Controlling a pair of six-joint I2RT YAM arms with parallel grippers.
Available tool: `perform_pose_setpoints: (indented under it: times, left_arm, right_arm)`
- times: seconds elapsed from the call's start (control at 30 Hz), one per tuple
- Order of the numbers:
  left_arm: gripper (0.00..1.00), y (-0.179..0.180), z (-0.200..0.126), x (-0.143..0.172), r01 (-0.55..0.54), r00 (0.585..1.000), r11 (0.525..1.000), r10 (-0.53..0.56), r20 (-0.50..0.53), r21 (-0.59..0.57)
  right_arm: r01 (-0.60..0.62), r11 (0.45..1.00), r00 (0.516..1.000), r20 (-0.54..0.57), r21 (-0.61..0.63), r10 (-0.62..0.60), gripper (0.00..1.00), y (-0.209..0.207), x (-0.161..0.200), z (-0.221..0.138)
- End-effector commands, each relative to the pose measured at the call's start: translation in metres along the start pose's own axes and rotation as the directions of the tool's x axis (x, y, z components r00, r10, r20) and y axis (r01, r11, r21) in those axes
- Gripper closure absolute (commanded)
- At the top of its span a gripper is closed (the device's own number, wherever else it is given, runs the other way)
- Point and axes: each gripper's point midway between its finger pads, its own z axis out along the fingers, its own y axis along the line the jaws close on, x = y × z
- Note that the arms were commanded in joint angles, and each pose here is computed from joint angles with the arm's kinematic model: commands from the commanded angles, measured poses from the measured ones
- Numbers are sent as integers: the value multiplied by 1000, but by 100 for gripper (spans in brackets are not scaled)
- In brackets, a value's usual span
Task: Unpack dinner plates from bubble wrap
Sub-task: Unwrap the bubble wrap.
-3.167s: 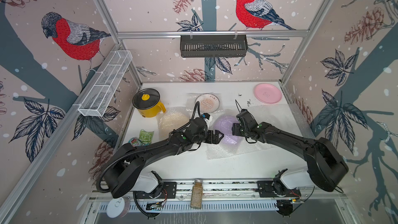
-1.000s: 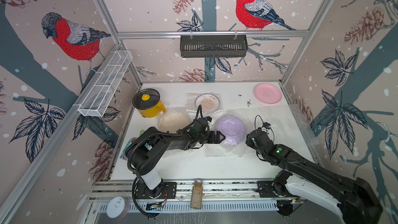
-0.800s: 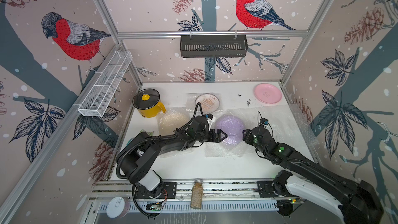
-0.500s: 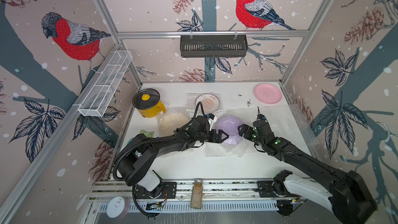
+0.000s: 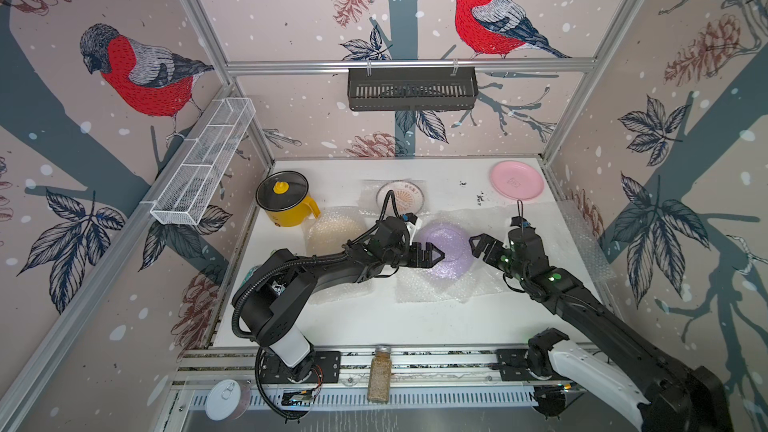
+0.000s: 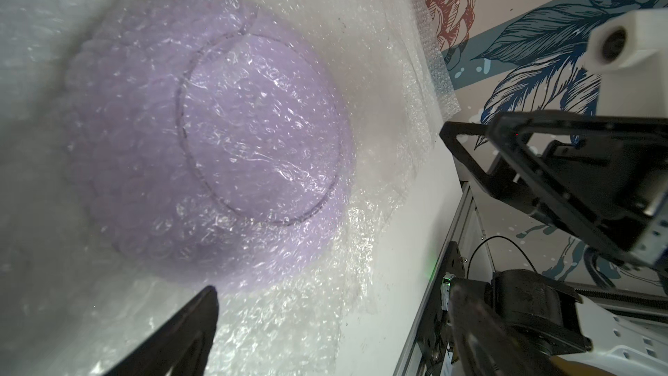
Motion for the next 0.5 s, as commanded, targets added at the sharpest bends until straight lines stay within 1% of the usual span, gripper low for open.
perform_pose_setpoints:
  times: [0.0,0.1,0.17,0.23,0.3,0.37,0.47]
  left_arm:
    - [2,-3,-3,-9,-9,1000,1000,9,22,11]
    - [2,-1,-5,-14,11,999,1000,-12,33,18]
    - [2,0,-6,-16,26,999,999,-27,41,25]
    - [2,4,-8,-15,43,998,999,-44,48,23]
    - [2,8,-8,-12,54,997,998,-55,45,25]
    - [2,11,-7,-10,56,998,998,-57,37,21]
    - [2,15,-6,-12,47,998,999,-47,32,9]
  right_arm:
    - [42,997,999,-29,-72,-44,1,25,3,1]
    - [25,988,993,-111,-155,-42,1,41,19,21]
    - [4,986,986,-166,-165,-32,1,40,29,34]
    - [-12,991,979,-201,-134,-15,1,29,39,48]
    - [-53,992,972,-232,-115,25,1,15,48,55]
    - [-93,992,969,-236,-83,71,1,-1,53,56]
    - [-104,994,970,-225,-37,93,1,-18,60,54]
